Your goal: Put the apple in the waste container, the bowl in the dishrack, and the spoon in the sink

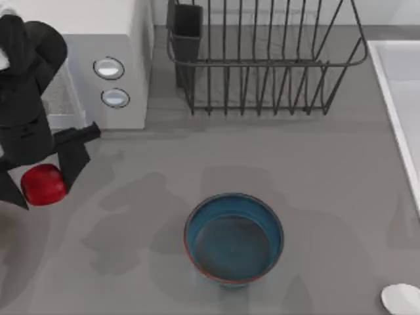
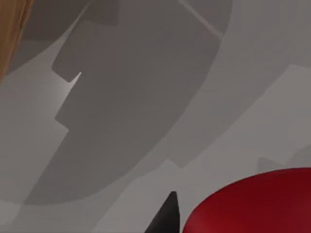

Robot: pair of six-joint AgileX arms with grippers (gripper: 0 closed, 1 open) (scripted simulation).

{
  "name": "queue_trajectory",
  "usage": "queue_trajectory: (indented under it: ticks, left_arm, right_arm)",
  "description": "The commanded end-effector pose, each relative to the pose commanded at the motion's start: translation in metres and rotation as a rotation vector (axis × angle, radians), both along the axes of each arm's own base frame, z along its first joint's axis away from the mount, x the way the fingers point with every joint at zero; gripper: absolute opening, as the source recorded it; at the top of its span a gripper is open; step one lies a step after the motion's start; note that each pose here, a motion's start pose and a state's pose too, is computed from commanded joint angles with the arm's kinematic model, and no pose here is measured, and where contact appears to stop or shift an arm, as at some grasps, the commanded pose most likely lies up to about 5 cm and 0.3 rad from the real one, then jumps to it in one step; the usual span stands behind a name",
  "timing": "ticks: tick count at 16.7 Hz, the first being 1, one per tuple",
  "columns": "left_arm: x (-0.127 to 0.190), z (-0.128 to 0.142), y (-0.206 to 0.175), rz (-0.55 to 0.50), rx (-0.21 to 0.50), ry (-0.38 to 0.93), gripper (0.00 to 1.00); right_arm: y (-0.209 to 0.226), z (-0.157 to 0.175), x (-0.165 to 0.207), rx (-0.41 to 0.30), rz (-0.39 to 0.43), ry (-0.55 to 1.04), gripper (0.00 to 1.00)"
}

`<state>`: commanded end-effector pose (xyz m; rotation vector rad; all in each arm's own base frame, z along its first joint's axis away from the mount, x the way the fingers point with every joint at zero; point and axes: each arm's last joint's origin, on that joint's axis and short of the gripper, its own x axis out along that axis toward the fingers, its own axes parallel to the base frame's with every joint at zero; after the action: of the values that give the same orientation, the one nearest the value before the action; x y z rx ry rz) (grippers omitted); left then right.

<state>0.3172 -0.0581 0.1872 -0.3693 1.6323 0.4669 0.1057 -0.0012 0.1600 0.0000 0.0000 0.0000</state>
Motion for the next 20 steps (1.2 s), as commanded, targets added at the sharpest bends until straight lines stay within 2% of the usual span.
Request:
queue_trajectory:
  ticks: [3, 5, 7, 9, 11, 17, 20]
  left_arm:
    - [-0.009, 0.023, 0.052, 0.386, 0.028, -0.067, 0.0]
    - [-0.02, 0.042, 0.083, 0.601, 0.038, -0.126, 0.0]
    - [-0.033, 0.06, 0.108, 0.777, 0.042, -0.184, 0.0]
    - [-0.045, 0.074, 0.124, 0.906, 0.043, -0.229, 0.0]
    - [-0.051, 0.082, 0.132, 0.972, 0.042, -0.252, 0.0]
    - [-0.051, 0.08, 0.132, 0.969, 0.042, -0.248, 0.0]
    - [-0.049, 0.06, 0.133, 0.968, 0.044, -0.24, 0.0]
  right_arm:
    - [0.0, 0.0, 0.0, 0.0, 0.0, 0.0, 1.0]
    - [0.0, 0.0, 0.0, 0.0, 0.0, 0.0, 1.0]
    - [0.0, 0.0, 0.0, 0.0, 0.0, 0.0, 1.0]
    - [0.0, 0.0, 0.0, 0.0, 0.0, 0.0, 1.0]
    - [0.0, 0.0, 0.0, 0.0, 0.0, 0.0, 1.0]
    - [0.0, 0.0, 0.0, 0.0, 0.0, 0.0, 1.0]
    - [0.0, 0.0, 0.0, 0.0, 0.0, 0.0, 1.0]
